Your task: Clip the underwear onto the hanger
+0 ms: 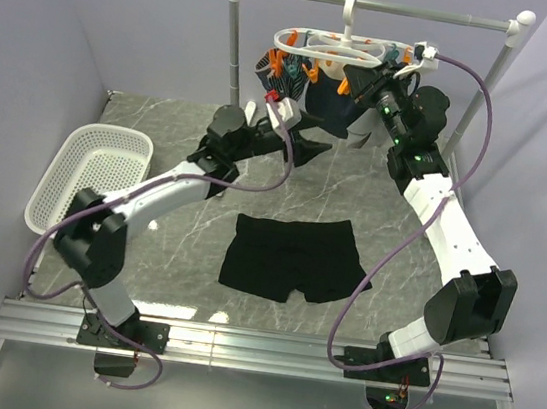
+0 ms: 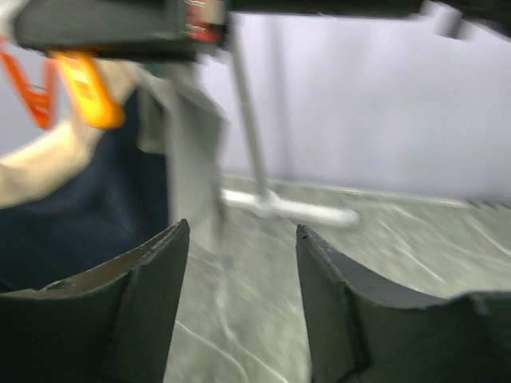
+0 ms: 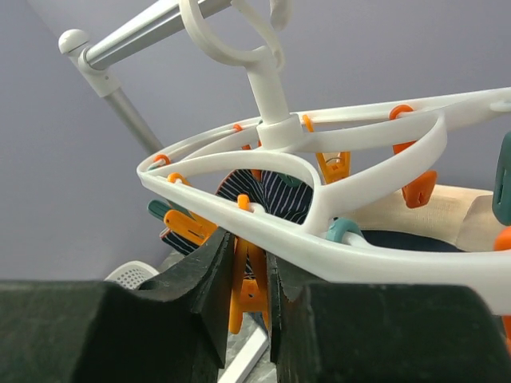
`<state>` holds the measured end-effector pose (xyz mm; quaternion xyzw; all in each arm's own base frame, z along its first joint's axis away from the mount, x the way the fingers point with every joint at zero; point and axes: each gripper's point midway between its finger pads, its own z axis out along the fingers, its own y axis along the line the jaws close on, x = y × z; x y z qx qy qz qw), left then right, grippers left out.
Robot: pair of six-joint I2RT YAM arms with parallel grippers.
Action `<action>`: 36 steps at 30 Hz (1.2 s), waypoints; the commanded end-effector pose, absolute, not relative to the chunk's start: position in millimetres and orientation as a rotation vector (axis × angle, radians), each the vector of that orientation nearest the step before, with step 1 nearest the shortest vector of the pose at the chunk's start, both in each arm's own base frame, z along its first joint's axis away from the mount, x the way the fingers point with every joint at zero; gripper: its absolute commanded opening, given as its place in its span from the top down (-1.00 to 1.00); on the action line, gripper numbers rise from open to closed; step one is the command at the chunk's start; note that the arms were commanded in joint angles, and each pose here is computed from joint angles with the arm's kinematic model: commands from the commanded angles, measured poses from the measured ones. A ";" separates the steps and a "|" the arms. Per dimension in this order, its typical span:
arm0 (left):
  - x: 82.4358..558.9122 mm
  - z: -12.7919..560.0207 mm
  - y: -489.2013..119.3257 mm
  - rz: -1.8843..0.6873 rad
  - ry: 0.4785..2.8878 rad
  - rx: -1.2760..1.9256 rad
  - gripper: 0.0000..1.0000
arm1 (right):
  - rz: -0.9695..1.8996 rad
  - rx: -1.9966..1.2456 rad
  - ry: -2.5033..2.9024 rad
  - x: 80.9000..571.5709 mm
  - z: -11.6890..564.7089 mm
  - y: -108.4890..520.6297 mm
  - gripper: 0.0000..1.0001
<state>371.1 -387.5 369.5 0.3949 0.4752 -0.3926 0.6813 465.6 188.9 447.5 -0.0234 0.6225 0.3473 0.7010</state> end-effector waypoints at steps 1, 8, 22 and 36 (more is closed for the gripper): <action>322.5 339.2 -379.3 -0.993 1.172 1.056 -0.21 | 0.795 -0.080 1.317 456.7 478.7 190.2 1.00; 321.2 232.4 -392.6 -1.062 1.641 1.040 -0.09 | 0.797 -0.085 1.318 456.3 480.2 190.4 1.00; 353.1 116.8 -394.6 -1.145 2.038 1.282 -0.49 | 0.822 -0.119 1.335 452.2 475.7 196.2 1.00; 361.7 51.2 -372.6 -1.202 2.181 1.338 -0.48 | 0.821 -0.138 1.344 450.7 471.8 196.7 1.00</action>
